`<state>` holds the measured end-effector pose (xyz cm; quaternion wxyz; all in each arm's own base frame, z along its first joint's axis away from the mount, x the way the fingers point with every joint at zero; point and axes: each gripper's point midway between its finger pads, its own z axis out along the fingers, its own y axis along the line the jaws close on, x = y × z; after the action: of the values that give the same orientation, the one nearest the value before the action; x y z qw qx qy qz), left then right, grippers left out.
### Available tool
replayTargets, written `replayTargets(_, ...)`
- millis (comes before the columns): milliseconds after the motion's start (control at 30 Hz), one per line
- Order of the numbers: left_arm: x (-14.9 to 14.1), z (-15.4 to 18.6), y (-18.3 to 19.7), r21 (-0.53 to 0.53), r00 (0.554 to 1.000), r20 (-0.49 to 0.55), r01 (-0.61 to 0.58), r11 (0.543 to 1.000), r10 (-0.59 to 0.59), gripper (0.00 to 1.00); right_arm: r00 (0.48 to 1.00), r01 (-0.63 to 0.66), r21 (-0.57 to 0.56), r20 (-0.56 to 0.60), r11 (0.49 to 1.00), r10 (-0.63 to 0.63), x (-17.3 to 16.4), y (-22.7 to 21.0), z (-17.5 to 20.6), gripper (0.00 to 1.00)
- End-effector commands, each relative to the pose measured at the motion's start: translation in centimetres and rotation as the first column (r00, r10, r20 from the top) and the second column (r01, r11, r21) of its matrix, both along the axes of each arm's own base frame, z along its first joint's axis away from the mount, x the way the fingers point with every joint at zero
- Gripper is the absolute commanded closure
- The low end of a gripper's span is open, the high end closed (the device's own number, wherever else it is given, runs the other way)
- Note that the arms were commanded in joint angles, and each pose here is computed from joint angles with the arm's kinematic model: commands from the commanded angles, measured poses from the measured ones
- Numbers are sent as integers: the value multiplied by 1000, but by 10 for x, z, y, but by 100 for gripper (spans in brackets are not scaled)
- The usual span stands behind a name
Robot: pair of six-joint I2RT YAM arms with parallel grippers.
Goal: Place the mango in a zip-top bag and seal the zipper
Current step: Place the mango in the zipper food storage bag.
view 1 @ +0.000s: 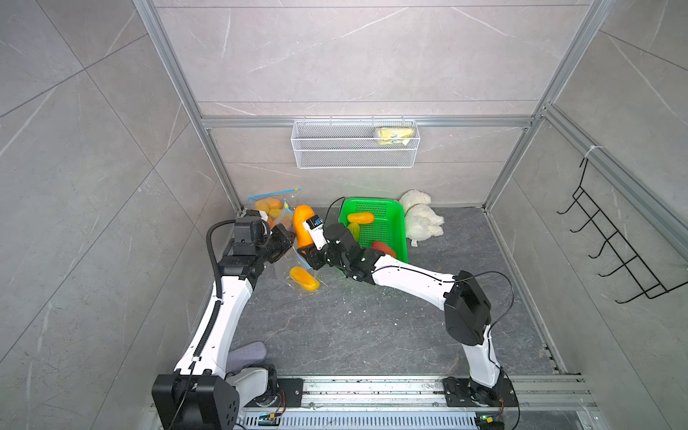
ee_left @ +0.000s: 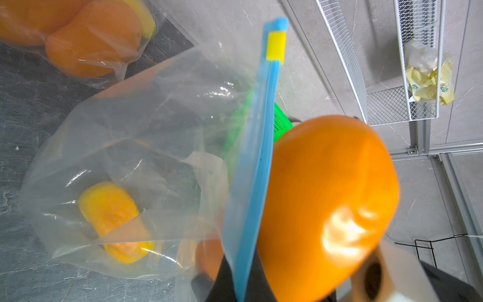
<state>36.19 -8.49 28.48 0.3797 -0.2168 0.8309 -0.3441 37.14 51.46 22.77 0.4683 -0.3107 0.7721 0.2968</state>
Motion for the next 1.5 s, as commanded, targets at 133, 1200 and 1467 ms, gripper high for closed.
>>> replayTargets(133,-18,34,5,-2,996,88,27,1000,-27,100,994,107,-184,40,977,-101,20,-5,-32,62)
replayTargets(1200,-24,43,-61,70,909,187,367,928,-373,100,881,-457,-295,-278,839,383,-115,-34,-7,66)
replayTargets(1467,-32,40,-57,95,915,183,348,933,-360,100,895,-255,54,-364,966,256,-82,-44,46,65)
